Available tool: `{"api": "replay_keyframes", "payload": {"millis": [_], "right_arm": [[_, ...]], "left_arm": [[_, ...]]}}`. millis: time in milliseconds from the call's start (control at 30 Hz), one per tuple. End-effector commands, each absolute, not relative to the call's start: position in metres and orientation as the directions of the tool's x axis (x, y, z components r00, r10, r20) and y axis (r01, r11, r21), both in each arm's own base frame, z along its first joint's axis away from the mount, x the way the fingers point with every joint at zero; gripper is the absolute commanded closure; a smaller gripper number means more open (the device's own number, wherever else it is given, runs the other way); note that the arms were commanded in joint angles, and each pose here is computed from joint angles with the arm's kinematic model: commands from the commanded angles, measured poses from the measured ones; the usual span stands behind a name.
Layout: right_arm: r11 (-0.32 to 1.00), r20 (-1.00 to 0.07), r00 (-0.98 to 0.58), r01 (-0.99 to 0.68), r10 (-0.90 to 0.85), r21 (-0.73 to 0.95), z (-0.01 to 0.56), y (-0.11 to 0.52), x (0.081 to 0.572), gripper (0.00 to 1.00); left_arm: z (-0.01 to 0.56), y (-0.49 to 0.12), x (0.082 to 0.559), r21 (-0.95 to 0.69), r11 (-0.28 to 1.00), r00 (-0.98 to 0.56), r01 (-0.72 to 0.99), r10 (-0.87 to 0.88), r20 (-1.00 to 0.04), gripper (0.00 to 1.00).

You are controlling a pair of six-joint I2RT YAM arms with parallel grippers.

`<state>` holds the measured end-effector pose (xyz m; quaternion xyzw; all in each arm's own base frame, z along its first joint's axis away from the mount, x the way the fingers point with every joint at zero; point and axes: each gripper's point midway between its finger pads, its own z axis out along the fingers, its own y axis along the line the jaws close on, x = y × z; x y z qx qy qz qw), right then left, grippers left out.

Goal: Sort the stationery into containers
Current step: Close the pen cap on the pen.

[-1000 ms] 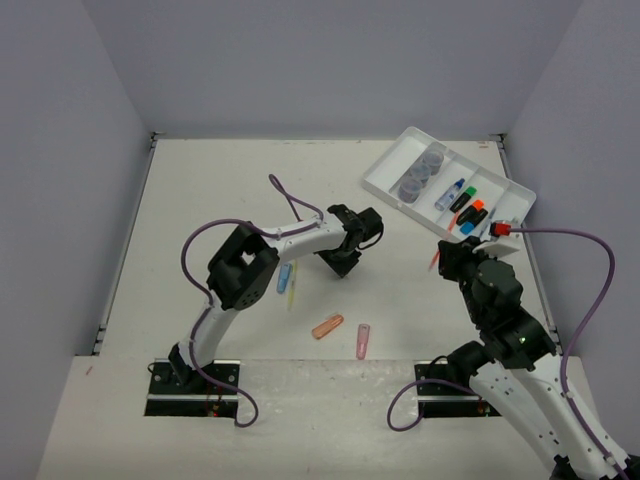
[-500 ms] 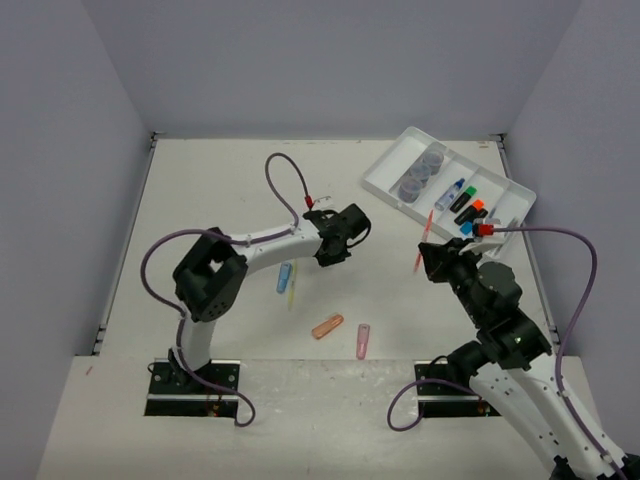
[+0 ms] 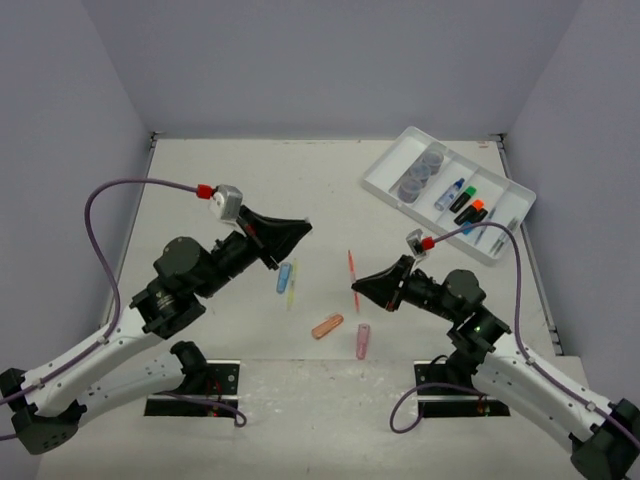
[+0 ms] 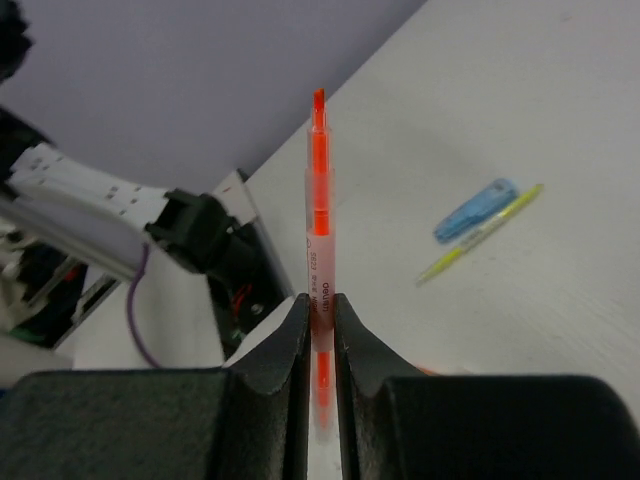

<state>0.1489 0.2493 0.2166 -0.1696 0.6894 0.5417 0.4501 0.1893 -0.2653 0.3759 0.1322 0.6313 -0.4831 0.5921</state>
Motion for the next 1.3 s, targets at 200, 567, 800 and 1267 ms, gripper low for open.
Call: {"api": "replay_keyframes", "payload": {"millis": [200,567,800,1267], "right_arm": [[0.131,-0.812,-0.429,-0.849,0.395,0.512,0.295,0.288,0.107,1.0],[0.176,-0.85,-0.391,-0.865,0.352,0.471,0.304,0.304,0.094,1.0],[0.203,-0.856,-0.37,-0.865,0.36,0.459,0.307,0.301,0.094,1.0],[0.177,-0.86,-0.361,-0.879,0.36,0.443,0.316,0.298,0.088,1.0]], "left_arm": [[0.379,-0.281,0.13,-0.284,0.184,-0.181,0.941,-0.436,-0.882,1.0],[0.379,-0.278,0.128,-0.325,0.183,-0.22,0.928,-0.434,-0.874,1.0],[0.383,-0.275,0.129,-0.332,0.192,-0.22,0.924,-0.443,-0.869,1.0],[0.386,-0.278,0.129,-0.35,0.174,-0.241,0.92,-0.453,-0.858,1.0]]}}
